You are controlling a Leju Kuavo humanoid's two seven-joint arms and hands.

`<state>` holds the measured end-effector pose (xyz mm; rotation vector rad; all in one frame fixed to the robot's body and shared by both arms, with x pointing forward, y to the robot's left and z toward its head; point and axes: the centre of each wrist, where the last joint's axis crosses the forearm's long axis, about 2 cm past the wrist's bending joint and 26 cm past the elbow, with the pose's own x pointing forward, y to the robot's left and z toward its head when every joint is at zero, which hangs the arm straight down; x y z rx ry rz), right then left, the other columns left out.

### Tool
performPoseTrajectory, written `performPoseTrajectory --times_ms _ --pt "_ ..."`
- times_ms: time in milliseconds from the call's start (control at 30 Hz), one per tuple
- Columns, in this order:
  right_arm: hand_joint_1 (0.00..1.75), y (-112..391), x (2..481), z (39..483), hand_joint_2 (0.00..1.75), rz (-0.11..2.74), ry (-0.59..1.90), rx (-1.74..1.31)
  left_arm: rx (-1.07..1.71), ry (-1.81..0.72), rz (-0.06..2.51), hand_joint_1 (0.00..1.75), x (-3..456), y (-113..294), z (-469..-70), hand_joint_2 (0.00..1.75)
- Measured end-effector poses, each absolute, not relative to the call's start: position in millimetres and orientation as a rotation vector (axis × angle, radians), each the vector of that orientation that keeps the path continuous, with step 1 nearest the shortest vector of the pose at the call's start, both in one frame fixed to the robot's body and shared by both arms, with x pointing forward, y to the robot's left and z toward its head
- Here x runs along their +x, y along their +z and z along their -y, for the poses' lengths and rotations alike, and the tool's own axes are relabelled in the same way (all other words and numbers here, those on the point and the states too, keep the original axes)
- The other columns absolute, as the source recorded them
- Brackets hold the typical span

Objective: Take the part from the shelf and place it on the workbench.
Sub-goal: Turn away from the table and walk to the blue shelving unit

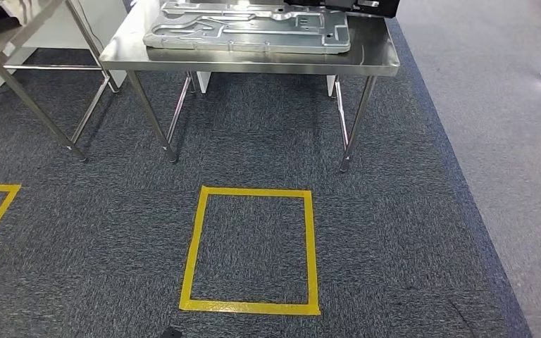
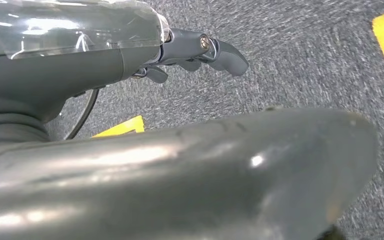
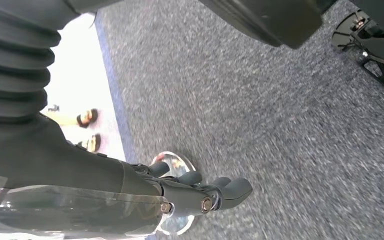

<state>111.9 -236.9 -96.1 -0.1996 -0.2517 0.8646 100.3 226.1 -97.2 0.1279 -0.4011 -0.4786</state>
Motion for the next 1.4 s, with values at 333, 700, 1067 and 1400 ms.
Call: performPoseTrajectory --times_ms 333,700,1067,1400 --pt "0.00 -95.2 115.0 236.3 1.75 0.263 0.879 -0.204 0.150 -0.466 0.404 0.00 100.2 -97.9 -232.4 0.00" --pt "0.00 -95.7 112.8 235.4 1.75 0.264 0.896 -0.200 0.157 -0.456 0.408 0.00 99.5 -98.1 -233.0 0.00" --pt "0.00 -96.3 109.3 233.3 1.75 0.261 0.906 -0.196 0.163 -0.450 0.406 0.00 92.3 -100.2 -238.4 0.00" --pt "0.00 -95.6 113.0 235.7 1.75 0.278 0.914 -0.208 0.167 -0.407 0.419 0.00 89.8 -100.8 -239.9 0.00"
